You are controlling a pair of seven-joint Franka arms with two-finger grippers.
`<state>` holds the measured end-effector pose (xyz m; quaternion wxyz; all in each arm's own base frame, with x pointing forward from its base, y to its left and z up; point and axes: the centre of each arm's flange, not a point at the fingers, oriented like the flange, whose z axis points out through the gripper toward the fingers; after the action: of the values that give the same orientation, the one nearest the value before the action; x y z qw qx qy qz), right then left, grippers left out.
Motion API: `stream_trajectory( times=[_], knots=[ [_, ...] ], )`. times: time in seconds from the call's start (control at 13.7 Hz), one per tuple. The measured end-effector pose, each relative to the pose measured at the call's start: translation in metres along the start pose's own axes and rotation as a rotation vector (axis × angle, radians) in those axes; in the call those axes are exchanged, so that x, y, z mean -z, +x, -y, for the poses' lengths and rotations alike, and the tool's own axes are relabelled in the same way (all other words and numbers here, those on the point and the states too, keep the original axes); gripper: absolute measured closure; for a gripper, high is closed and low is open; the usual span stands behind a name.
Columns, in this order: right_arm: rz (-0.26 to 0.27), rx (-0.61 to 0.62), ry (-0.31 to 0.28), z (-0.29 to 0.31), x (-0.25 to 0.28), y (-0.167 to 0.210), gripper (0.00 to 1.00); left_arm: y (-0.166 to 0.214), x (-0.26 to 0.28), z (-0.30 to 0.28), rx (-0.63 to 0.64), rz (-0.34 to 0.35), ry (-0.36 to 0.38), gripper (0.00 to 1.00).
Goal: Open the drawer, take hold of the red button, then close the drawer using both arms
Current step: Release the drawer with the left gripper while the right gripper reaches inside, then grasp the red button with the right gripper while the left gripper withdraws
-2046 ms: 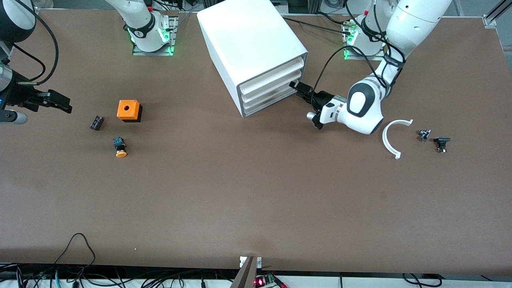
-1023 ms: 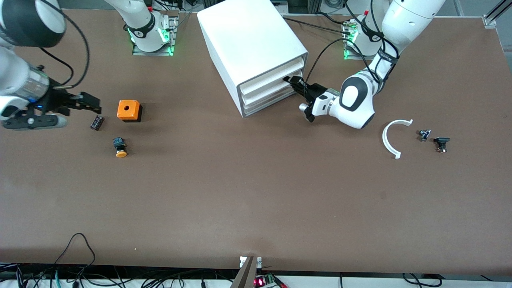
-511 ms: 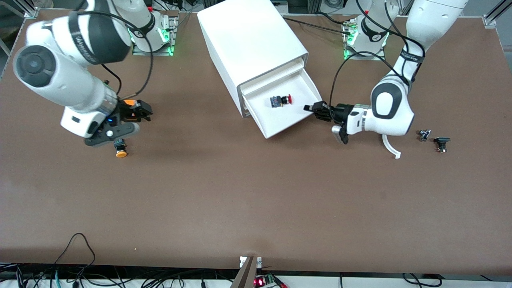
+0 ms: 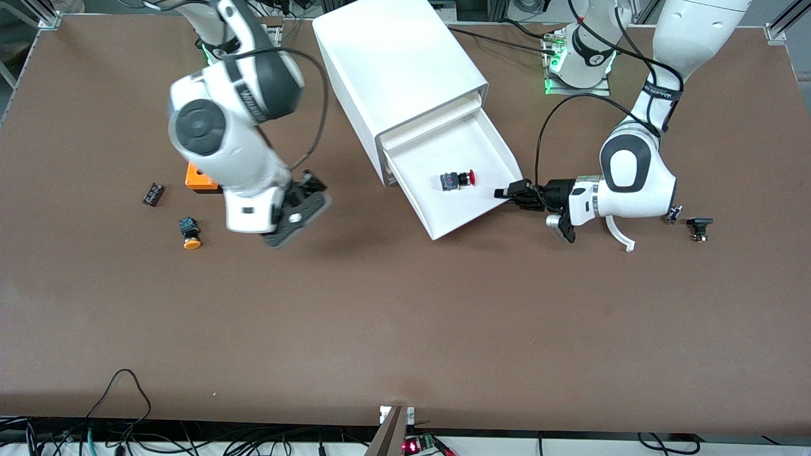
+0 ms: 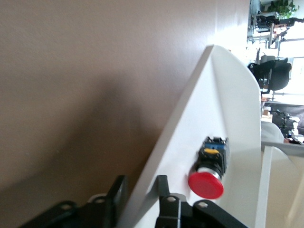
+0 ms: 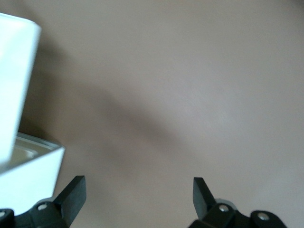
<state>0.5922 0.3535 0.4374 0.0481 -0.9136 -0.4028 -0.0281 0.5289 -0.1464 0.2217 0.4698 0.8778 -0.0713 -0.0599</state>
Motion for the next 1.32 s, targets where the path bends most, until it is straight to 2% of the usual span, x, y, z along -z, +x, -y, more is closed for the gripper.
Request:
stream_trajectory(
  times=[0.22, 0.29, 0.44, 0.58, 0.66, 0.88, 1.17, 1.32],
  knots=[
    [-0.054, 0.161, -0.003, 0.063, 0.006, 0.043, 0.0, 0.008, 0.008, -0.005, -0.017, -0.032, 0.019, 0.27],
    [-0.067, 0.215, -0.003, 0.077, 0.009, 0.051, 0.0, 0.013, 0.015, -0.006, -0.031, -0.055, 0.046, 0.18],
    [-0.086, 0.334, 0.011, 0.107, 0.008, 0.063, 0.0, 0.028, 0.043, -0.015, -0.094, -0.108, 0.144, 0.0],
    [-0.097, 0.455, 0.026, 0.139, 0.0, 0.075, 0.0, 0.039, 0.081, -0.033, -0.161, -0.184, 0.235, 0.0],
    [-0.097, 0.5, 0.031, 0.156, -0.006, 0.08, 0.0, 0.042, 0.102, -0.043, -0.184, -0.223, 0.26, 0.0],
    [-0.093, 0.576, 0.037, 0.202, -0.035, 0.089, 0.0, 0.041, 0.142, -0.057, -0.212, -0.282, 0.297, 0.0],
    [-0.072, 0.634, -0.008, 0.243, -0.078, 0.094, 0.0, 0.032, 0.215, -0.062, -0.307, -0.251, 0.483, 0.0],
    [-0.052, 0.658, -0.01, 0.26, -0.094, 0.092, 0.0, 0.025, 0.254, -0.074, -0.354, -0.202, 0.559, 0.0]
  ],
)
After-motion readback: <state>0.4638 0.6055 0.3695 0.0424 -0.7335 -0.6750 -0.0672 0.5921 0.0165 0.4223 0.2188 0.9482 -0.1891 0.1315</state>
